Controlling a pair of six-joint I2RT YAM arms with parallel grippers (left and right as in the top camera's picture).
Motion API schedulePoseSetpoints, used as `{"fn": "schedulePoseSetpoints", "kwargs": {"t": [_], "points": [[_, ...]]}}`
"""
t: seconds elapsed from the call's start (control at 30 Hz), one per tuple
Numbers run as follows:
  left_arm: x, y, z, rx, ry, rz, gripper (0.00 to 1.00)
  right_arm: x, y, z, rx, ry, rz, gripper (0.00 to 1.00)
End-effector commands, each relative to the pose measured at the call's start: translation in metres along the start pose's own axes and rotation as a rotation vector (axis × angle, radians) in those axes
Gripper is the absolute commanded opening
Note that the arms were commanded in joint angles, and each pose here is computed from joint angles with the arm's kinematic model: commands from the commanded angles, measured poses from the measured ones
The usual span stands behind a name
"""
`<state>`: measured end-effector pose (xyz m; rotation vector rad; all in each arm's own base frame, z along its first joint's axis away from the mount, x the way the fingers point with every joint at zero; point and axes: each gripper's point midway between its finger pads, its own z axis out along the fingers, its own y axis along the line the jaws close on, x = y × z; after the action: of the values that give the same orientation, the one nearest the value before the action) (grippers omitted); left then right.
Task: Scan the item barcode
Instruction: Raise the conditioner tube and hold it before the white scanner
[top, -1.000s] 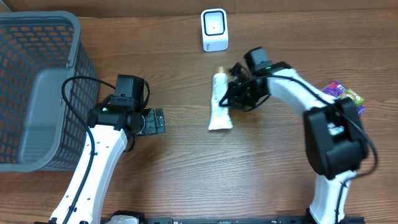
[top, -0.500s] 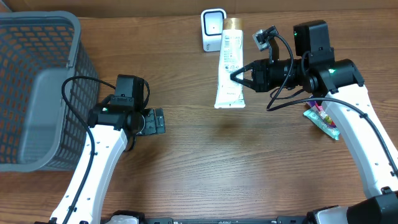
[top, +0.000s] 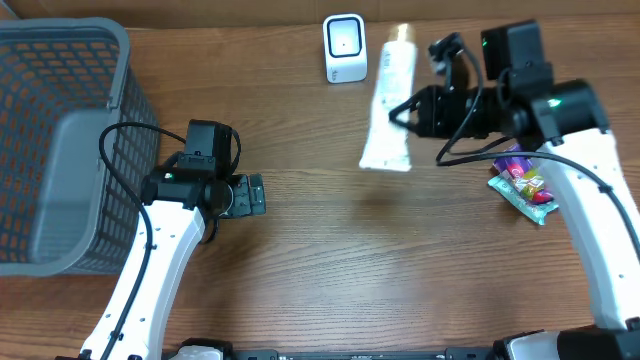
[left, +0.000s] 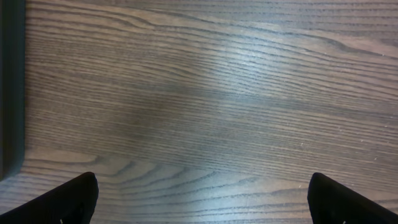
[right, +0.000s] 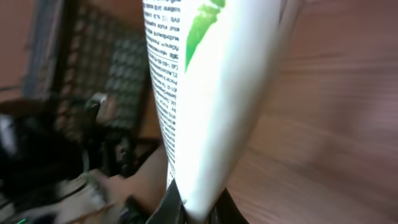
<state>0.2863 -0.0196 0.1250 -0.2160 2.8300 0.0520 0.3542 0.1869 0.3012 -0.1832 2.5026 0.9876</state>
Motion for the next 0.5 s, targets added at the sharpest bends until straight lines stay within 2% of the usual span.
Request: {"fn": "schedulePoseSetpoints", "kwargs": {"t": [0.0, 0.13, 0.27, 0.3, 0.37, 0.4, 0.47], "points": [[0.0, 0.0, 0.001, -0.007, 0.0, -0.007, 1.0, -0.06, -0.01, -0.062, 0.338, -0.288, -0.06, 0.04], [0.0, 0.0, 0.001, -0.007, 0.0, -0.007, 1.0, -0.097, -0.032, -0.076, 0.679, -0.446, -0.109, 0.04], [0.0, 0.0, 0.001, -0.007, 0.0, -0.007, 1.0, -0.129, -0.056, -0.039, 1.02, -0.494, -0.278, 0.04], [0.0, 0.0, 0.001, -0.007, 0.0, -0.007, 1.0, -0.133, -0.058, -0.037, 1.056, -0.499, -0.296, 0.04], [0.0, 0.0, 0.001, -0.007, 0.0, -0.007, 1.0, -0.153, -0.068, -0.02, 1.289, -0.531, -0.406, 0.04], [0.0, 0.0, 0.001, -0.007, 0.0, -0.007, 1.0, -0.163, -0.074, -0.005, 1.394, -0.529, -0.469, 0.04], [0.0, 0.0, 0.001, -0.007, 0.0, -0.007, 0.99, -0.175, -0.086, 0.03, 1.498, -0.428, -0.64, 0.04]]}}
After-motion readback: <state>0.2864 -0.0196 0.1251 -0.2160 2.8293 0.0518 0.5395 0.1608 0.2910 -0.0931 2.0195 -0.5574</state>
